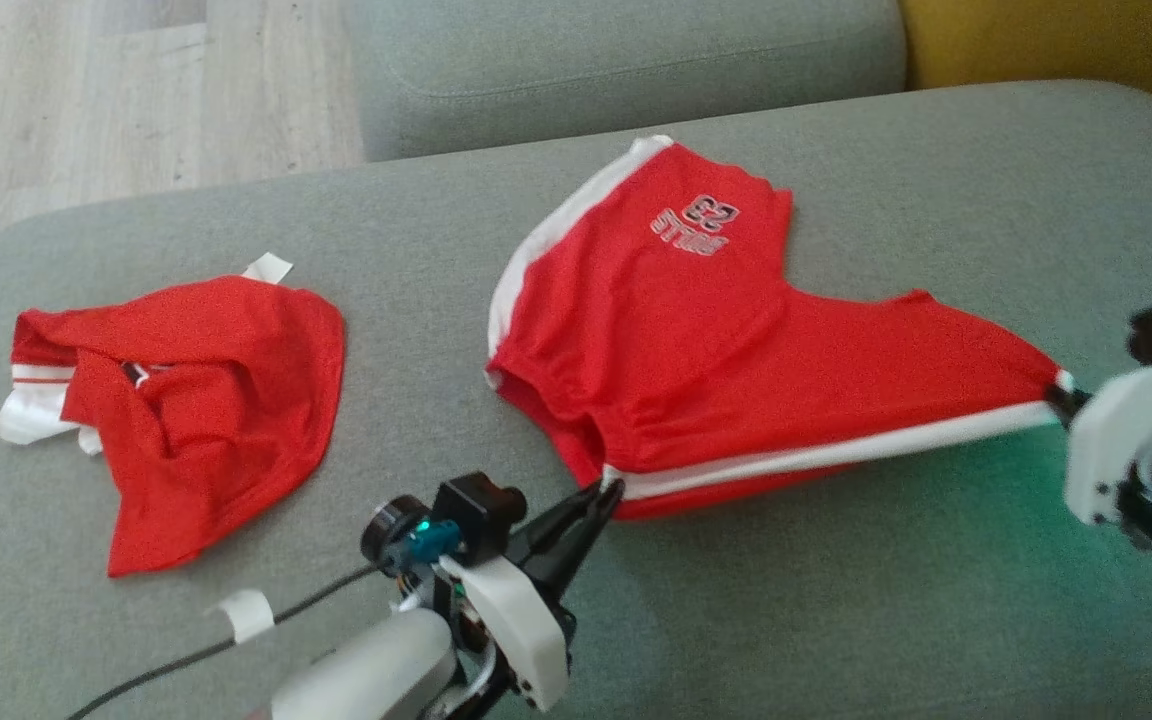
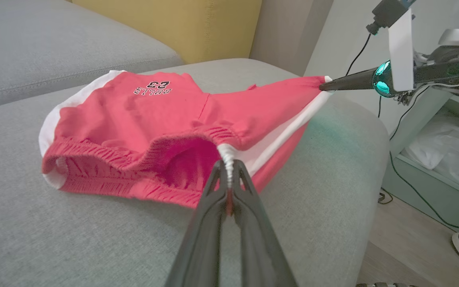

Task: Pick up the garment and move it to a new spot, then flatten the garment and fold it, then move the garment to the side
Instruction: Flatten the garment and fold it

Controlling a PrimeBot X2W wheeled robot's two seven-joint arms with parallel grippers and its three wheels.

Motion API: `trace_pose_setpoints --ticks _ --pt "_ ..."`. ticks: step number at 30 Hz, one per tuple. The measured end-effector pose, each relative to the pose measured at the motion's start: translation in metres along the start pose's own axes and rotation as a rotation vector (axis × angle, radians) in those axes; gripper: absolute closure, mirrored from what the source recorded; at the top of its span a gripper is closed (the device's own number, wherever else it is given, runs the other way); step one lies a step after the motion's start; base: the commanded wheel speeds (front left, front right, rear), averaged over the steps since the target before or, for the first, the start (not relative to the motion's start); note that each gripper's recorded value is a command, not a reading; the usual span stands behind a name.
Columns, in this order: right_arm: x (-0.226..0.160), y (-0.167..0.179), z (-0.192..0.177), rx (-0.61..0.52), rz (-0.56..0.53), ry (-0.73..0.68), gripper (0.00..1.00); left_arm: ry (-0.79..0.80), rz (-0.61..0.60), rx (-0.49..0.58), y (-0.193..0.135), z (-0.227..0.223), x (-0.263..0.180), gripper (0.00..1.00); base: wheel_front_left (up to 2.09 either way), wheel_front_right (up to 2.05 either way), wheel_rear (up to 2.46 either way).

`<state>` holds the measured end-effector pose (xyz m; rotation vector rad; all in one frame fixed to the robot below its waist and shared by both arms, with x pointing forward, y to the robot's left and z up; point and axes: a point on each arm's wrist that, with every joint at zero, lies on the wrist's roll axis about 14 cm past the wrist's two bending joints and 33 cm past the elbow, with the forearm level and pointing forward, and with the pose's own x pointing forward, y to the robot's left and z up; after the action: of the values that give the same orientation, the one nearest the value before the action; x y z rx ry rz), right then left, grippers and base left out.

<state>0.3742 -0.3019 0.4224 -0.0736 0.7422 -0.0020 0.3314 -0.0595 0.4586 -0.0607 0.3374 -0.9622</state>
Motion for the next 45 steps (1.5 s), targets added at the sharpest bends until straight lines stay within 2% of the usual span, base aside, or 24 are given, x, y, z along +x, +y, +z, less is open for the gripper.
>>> trace_pose_setpoints --ticks 3,10,19,24,35,45 --pt "-0.007 -0.002 0.003 0.027 0.007 -0.035 1.00 -0.018 0.006 -0.003 -0.005 0.005 -0.004 1.00 0.00 0.00 0.00" --pt "-0.011 -0.002 0.052 0.036 -0.001 -0.183 1.00 -0.062 0.060 -0.019 0.011 0.020 -0.003 1.00 0.00 0.00 0.00" --pt "0.017 0.022 0.128 0.022 -0.011 -0.335 1.00 -0.124 0.173 -0.020 0.069 0.049 0.013 1.00 0.00 0.00 0.00" --pt "0.049 0.046 0.166 -0.040 0.003 -0.378 1.00 -0.135 0.240 -0.052 0.101 0.047 0.020 1.00 0.00 0.00 0.00" --pt "0.133 0.099 0.197 -0.149 0.059 -0.355 1.00 -0.123 0.309 -0.075 0.142 0.033 0.032 1.00 0.00 0.00 0.00" --pt "0.192 0.133 0.185 -0.163 0.111 -0.305 1.00 -0.107 0.349 -0.105 0.166 0.015 0.034 1.00 0.00 0.00 0.00"
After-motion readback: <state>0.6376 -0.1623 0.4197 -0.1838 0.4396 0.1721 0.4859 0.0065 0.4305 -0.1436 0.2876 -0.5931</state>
